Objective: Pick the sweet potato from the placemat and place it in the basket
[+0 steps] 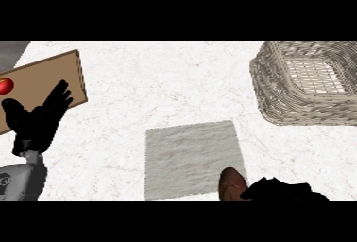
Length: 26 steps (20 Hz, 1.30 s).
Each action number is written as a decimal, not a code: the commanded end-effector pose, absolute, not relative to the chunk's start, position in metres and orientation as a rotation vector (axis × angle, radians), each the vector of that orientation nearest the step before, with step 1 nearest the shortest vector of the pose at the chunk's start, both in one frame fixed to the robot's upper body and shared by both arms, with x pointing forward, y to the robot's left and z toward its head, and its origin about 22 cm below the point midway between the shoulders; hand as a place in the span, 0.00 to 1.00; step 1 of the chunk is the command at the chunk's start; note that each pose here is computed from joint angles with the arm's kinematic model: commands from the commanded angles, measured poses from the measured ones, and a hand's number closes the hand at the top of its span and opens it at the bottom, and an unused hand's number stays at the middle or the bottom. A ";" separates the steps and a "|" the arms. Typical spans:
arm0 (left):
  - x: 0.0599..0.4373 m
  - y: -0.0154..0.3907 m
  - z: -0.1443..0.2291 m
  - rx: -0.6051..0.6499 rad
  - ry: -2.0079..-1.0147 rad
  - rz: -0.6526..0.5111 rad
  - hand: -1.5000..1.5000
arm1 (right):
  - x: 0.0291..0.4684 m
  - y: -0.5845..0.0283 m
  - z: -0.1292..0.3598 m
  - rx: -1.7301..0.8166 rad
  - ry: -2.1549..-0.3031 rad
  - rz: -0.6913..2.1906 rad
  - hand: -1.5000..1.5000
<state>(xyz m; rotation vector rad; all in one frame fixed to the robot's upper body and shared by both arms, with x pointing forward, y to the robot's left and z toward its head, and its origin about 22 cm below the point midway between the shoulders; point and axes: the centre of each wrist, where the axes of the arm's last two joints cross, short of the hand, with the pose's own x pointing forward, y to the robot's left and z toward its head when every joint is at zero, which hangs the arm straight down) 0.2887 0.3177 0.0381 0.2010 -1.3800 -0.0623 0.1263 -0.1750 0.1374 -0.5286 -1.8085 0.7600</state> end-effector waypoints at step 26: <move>0.304 0.321 0.046 0.190 -1.375 -0.068 0.50 | 0.299 -0.308 0.217 -0.899 -1.741 0.494 1.00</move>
